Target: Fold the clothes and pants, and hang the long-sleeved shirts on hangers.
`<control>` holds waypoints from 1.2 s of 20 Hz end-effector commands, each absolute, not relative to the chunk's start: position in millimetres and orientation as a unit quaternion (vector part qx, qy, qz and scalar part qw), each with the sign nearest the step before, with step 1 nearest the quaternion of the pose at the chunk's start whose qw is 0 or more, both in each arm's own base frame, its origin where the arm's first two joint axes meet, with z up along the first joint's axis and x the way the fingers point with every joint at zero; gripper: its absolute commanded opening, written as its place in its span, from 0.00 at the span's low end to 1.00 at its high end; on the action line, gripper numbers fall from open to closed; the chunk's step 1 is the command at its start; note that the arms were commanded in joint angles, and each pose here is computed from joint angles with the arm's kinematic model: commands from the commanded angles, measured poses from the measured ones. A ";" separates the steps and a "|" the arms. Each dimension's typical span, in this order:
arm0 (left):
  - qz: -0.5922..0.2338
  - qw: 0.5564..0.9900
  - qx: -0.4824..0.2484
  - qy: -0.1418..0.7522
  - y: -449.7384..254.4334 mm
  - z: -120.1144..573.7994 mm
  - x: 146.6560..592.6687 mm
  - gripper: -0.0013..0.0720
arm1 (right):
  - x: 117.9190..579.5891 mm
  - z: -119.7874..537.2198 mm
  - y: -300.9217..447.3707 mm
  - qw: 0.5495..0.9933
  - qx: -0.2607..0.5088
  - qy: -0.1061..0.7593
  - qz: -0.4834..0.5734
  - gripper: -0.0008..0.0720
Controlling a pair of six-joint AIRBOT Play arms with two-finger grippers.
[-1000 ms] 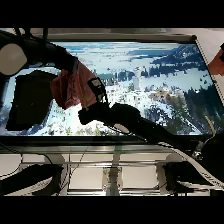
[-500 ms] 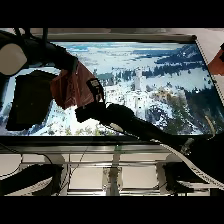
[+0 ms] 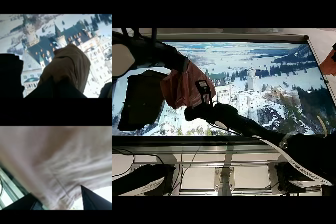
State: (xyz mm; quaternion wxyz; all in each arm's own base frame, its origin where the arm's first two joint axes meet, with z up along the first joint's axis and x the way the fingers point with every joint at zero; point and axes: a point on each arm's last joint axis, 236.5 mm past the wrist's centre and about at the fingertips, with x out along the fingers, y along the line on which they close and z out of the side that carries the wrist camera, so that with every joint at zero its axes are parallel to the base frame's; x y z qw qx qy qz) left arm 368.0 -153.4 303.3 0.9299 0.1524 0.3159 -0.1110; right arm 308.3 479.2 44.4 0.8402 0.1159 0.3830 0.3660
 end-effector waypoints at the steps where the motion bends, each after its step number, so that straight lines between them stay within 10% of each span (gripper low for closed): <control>1: -0.112 0.932 0.154 0.309 -150.8 309.0 364.7 0.06 | 308.3 30.4 478.7 0.835 0.128 0.405 0.350 0.58; 6: -0.109 0.932 0.159 0.306 -145.9 311.3 364.7 0.06 | 307.6 28.8 477.8 0.835 0.127 0.408 0.348 0.03; 10: -0.086 0.927 0.186 0.316 -118.7 309.7 369.4 0.06 | 298.1 30.1 466.1 0.830 0.106 0.430 0.339 0.03; 16: -0.064 0.896 0.246 0.364 -64.9 299.6 356.1 0.06 | 269.7 79.6 344.4 0.803 -0.186 0.437 0.360 0.03; 24: -0.237 0.894 0.138 0.354 -142.2 310.4 301.7 0.06 | 237.6 239.7 239.4 0.839 -0.203 0.345 0.369 0.02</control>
